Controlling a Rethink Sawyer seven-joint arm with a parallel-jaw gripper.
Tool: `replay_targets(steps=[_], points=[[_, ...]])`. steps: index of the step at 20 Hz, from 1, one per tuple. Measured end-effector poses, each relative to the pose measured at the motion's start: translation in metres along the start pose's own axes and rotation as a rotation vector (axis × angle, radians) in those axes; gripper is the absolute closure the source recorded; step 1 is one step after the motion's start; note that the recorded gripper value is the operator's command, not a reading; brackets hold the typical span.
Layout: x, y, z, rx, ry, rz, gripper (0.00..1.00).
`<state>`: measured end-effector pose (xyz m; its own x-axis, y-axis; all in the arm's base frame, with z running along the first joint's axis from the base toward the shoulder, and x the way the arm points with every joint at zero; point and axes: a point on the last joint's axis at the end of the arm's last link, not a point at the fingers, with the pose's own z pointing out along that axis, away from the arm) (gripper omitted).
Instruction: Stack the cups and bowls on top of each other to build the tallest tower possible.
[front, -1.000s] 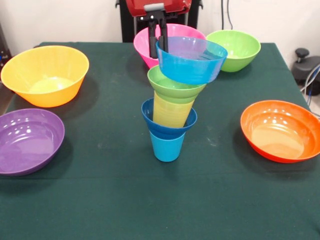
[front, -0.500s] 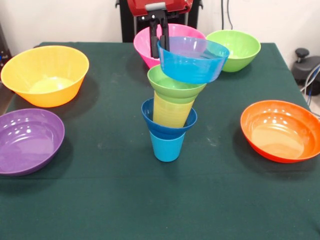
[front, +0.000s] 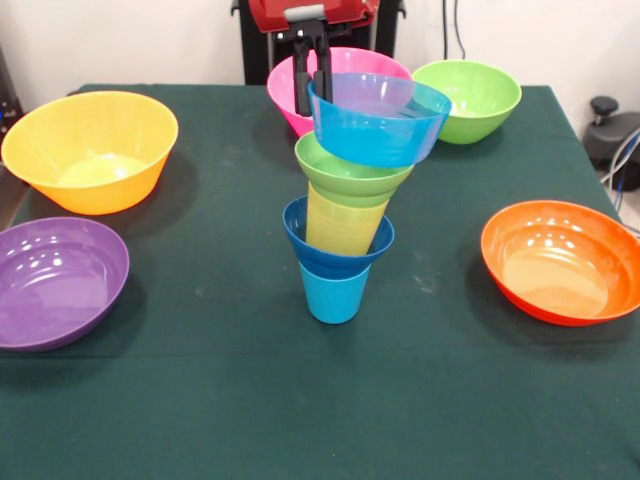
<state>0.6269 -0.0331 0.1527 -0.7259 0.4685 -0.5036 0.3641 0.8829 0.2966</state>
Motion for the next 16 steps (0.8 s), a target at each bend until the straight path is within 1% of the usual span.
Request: replay_targets(steps=[16], points=[[-0.002, -0.0042, -0.0003, 0.004, -0.002, 0.006, 1.0]])
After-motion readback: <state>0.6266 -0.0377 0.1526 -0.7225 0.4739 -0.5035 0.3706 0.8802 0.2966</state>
